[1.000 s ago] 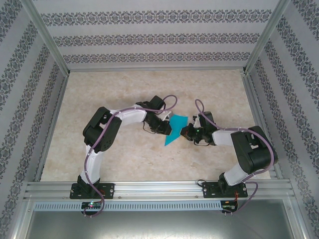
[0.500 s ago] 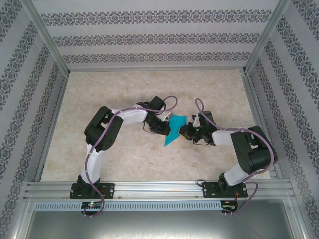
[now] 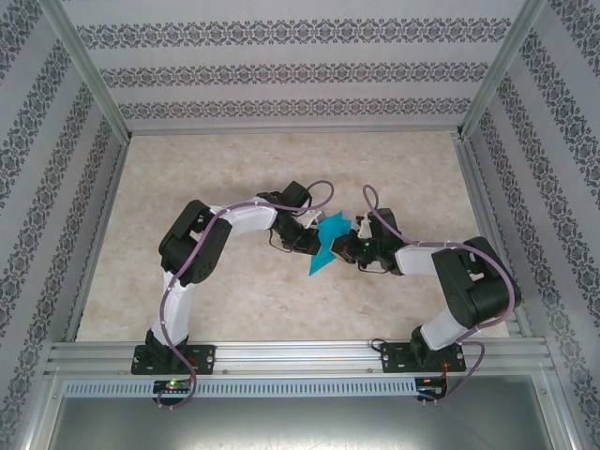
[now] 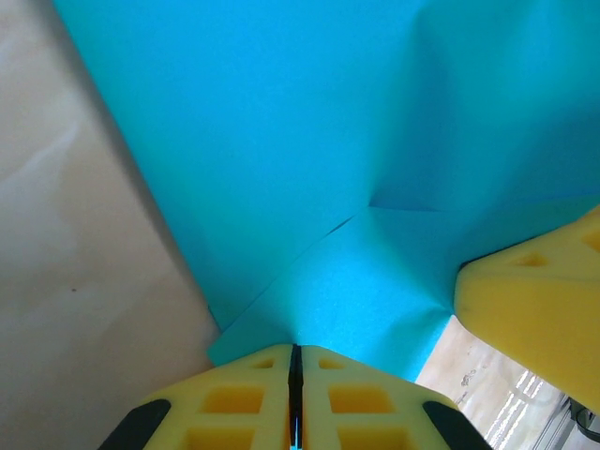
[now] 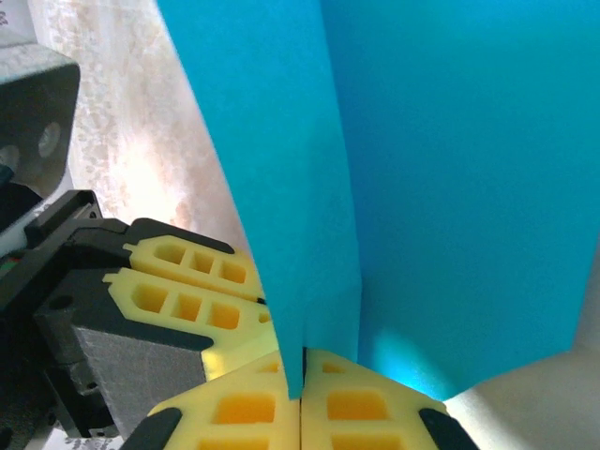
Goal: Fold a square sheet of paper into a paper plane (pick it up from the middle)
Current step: Fourth fold the wing at the center of the table.
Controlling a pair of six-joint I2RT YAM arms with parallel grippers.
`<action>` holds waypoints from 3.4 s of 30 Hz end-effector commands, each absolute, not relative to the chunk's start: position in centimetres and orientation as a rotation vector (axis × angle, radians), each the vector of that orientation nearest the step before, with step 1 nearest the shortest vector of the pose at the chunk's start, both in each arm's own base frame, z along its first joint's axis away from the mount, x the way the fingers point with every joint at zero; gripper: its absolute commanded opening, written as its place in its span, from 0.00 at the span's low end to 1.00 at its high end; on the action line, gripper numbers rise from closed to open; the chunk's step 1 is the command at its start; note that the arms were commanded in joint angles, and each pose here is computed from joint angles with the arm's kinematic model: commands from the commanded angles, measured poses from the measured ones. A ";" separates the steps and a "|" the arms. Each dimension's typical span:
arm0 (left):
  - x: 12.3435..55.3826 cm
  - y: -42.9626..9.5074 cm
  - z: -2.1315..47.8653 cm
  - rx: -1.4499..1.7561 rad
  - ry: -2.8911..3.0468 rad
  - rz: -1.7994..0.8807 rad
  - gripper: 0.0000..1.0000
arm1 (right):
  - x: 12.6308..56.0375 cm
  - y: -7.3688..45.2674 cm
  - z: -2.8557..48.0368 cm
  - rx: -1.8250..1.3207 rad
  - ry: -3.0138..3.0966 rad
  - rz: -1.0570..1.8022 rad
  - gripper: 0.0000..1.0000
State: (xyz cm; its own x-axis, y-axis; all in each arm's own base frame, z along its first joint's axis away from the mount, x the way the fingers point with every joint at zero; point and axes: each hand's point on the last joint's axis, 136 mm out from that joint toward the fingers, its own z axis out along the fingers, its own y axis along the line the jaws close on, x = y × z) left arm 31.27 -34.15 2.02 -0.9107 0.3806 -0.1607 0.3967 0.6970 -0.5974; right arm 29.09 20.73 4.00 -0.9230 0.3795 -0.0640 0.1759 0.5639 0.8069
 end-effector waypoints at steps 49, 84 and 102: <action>31.2 -33.3 2.6 0.615 2.822 -1.131 0.12 | 32.1 23.1 2.3 0.536 2.532 1.331 0.07; 33.3 -33.1 2.4 0.540 2.836 -1.116 0.12 | 31.4 23.3 2.7 0.483 2.548 1.327 0.07; 33.2 -32.7 0.5 0.531 2.876 -1.078 0.10 | 31.1 24.4 4.0 0.428 2.532 1.367 0.07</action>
State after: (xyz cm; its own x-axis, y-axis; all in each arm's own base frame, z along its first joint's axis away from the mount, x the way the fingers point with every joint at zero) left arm 32.92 -33.46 2.19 -0.9319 0.3173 -0.1757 0.3516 0.6711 -0.6527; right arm 31.56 23.56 3.46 -0.9162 0.3969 -0.0563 0.1750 0.5224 0.8345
